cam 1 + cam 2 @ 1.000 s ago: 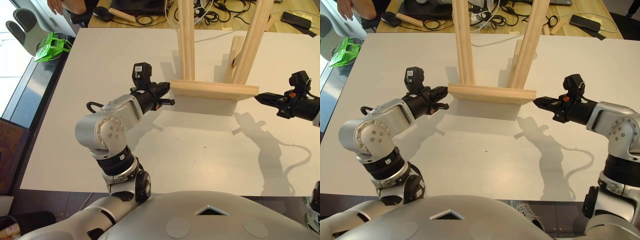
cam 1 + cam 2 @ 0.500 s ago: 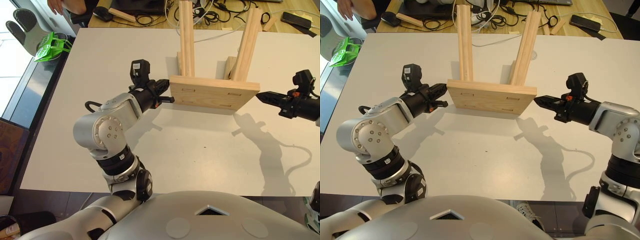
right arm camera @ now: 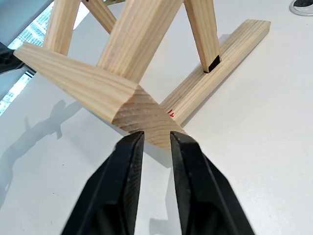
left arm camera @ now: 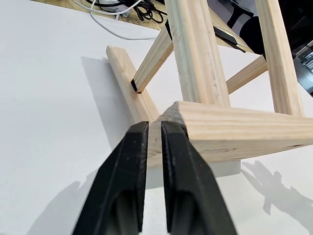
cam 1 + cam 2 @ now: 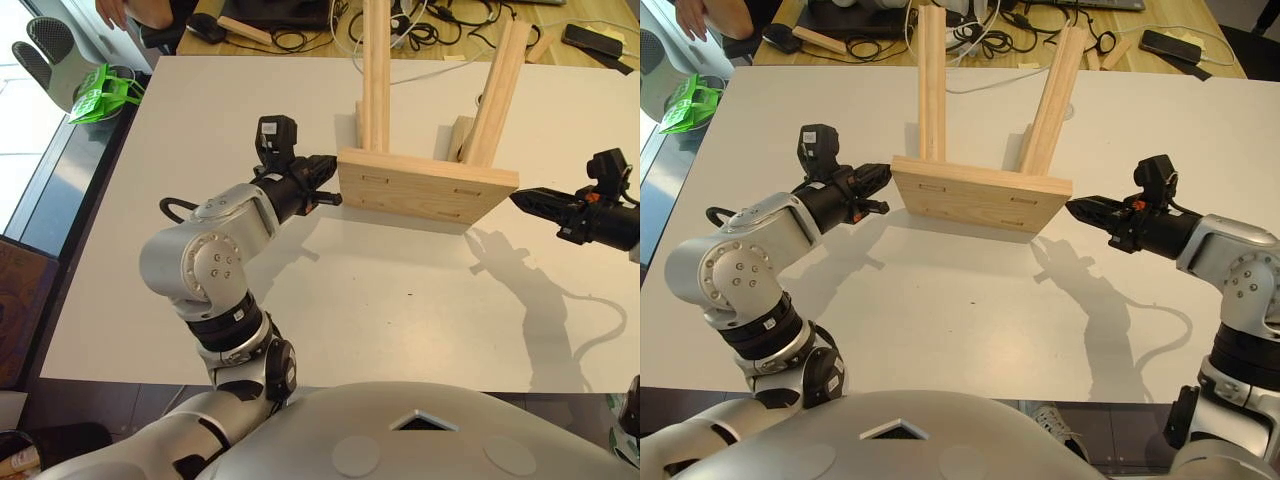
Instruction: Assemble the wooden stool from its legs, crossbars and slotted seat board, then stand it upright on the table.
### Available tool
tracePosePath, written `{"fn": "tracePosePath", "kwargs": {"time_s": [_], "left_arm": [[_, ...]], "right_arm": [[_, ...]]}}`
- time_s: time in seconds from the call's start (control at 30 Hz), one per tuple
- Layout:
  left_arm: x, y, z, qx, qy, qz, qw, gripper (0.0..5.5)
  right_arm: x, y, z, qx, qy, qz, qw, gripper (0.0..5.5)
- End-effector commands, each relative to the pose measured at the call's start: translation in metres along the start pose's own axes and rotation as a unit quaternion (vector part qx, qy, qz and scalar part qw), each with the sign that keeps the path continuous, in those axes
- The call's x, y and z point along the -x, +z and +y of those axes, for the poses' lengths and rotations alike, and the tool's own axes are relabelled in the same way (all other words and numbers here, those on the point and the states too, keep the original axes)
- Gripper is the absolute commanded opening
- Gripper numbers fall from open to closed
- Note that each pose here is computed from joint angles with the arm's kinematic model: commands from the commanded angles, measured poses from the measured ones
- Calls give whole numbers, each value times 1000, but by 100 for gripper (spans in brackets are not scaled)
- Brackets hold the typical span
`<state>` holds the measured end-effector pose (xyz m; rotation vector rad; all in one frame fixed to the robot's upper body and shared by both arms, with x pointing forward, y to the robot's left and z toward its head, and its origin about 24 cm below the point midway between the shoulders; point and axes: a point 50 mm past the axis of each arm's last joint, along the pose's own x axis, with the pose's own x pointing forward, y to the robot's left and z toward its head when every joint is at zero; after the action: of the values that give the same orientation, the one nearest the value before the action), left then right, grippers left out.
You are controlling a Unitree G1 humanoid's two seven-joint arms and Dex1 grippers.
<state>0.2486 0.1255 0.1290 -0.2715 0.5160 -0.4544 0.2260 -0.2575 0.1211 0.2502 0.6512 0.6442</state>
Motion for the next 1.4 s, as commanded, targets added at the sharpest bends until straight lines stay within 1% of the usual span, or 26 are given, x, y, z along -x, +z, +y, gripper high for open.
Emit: {"fn": "tracePosePath", "kwargs": {"time_s": [0.03,0.07,0.1,0.17,0.23,0.3,0.4,0.5,0.57,0.63,0.67,0.77,0.87,1.0,1.1,1.2,1.4], "left_arm": [[6,-11,-4,-31,-37,38,998,76],[8,-15,-1,-39,-26,47,998,76],[10,-16,2,-71,-9,57,996,76],[13,-18,9,-174,33,72,982,76],[15,-17,19,-264,74,73,959,76],[18,-16,28,-305,100,70,945,76],[21,-16,34,-331,109,70,935,76],[23,-23,31,-319,86,81,940,79],[23,-26,29,-308,73,85,945,41],[22,-27,29,-303,70,89,946,12],[22,-28,29,-298,70,91,948,1],[20,-33,29,-280,70,98,953,1],[8,-23,17,-254,46,77,963,1],[1,-19,11,-235,46,64,969,1],[2,-18,17,-234,61,66,968,1],[1,-18,19,-232,65,66,968,1],[2,-32,19,-221,62,84,970,1]], "right_arm": [[6,-15,1,-17,16,22,999,107],[8,-16,0,-17,9,24,1000,107],[11,-16,-1,-16,4,25,1000,107],[16,-17,-4,-17,-10,30,999,107],[19,-19,-8,-15,-24,35,999,107],[21,-20,-10,-12,-33,36,999,107],[25,-22,-13,-10,-48,41,998,107],[28,-26,-16,-13,-59,48,997,58],[26,-26,-22,-14,-87,51,995,20],[24,-28,-35,-11,-139,66,988,0],[23,-30,-40,-9,-161,74,984,0],[16,-38,-52,6,-205,105,973,0],[8,-35,-57,34,-219,121,968,0],[3,-31,-59,65,-230,118,964,0],[-2,-27,-60,88,-236,106,962,0],[1,-31,-64,94,-244,120,958,0],[-4,-33,-64,102,-235,134,957,0]]}}
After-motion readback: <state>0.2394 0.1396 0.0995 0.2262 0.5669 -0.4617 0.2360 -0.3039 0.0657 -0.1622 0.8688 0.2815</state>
